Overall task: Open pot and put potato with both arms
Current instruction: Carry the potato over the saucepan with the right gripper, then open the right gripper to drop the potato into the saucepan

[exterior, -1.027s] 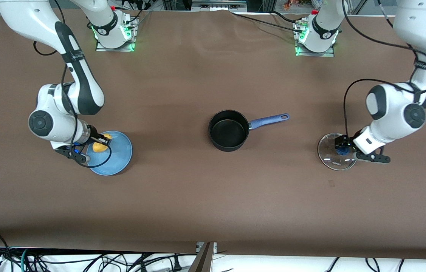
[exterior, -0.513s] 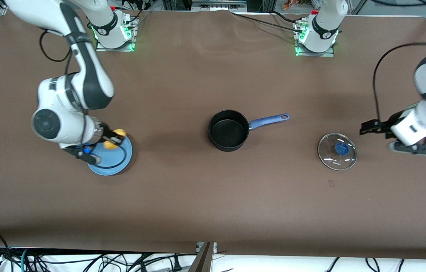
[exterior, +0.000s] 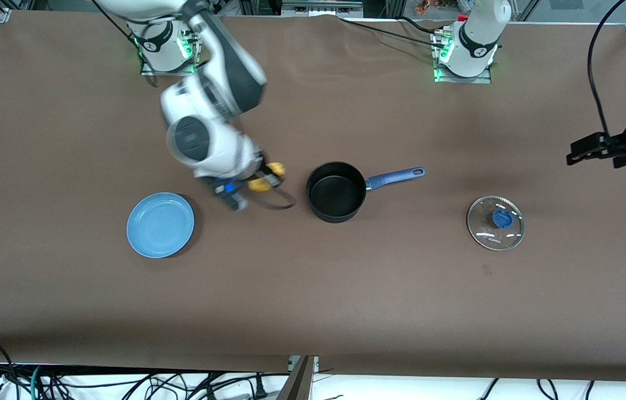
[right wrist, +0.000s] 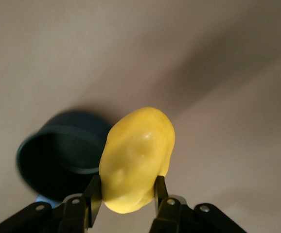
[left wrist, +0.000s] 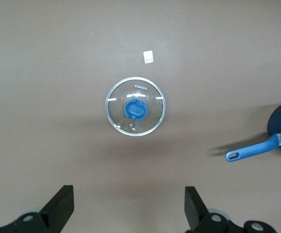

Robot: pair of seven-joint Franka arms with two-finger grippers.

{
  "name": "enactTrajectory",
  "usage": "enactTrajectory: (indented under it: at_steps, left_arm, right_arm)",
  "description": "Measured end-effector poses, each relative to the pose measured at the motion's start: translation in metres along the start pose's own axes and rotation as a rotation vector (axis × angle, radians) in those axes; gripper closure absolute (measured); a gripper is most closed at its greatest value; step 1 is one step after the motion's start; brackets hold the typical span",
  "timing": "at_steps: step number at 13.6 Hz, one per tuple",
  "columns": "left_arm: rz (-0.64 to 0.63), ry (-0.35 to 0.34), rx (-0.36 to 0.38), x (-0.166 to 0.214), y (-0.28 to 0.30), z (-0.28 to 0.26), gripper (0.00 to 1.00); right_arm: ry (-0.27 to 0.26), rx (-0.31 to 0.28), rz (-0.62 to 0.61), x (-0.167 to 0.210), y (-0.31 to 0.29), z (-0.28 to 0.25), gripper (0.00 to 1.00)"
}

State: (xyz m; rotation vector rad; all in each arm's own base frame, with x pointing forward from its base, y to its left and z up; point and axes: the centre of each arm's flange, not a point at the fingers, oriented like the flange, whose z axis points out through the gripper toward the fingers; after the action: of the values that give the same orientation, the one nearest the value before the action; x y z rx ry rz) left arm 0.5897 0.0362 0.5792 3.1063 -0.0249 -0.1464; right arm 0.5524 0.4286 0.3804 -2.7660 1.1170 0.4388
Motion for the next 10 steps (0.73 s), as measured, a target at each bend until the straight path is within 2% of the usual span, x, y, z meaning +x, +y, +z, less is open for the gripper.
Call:
enactTrajectory:
  at_steps: [2,5,7,9,10]
  left_arm:
    - [0.0,-0.014,0.0,-0.002,0.0,-0.002,0.0]
    - [0.0,-0.031,-0.002,0.001,0.0,0.005,0.0]
    - [-0.002,-0.038,-0.003,0.003,0.0,0.009,0.0]
    - [-0.005,-0.038,-0.003,0.003,-0.001,0.009,0.0]
    - [-0.006,-0.038,-0.003,0.003,-0.001,0.009,0.0]
  right_arm:
    - [0.011,0.04,0.043,-0.051,-0.021,0.02,0.52]
    - [0.021,0.085,0.083,-0.095,-0.036,0.055,0.52]
    - [0.03,0.121,0.096,-0.11,-0.044,0.085,0.52]
    - [0.037,0.128,0.096,-0.113,-0.048,0.113,0.52]
    - [0.04,0.132,0.098,-0.113,-0.049,0.122,0.47]
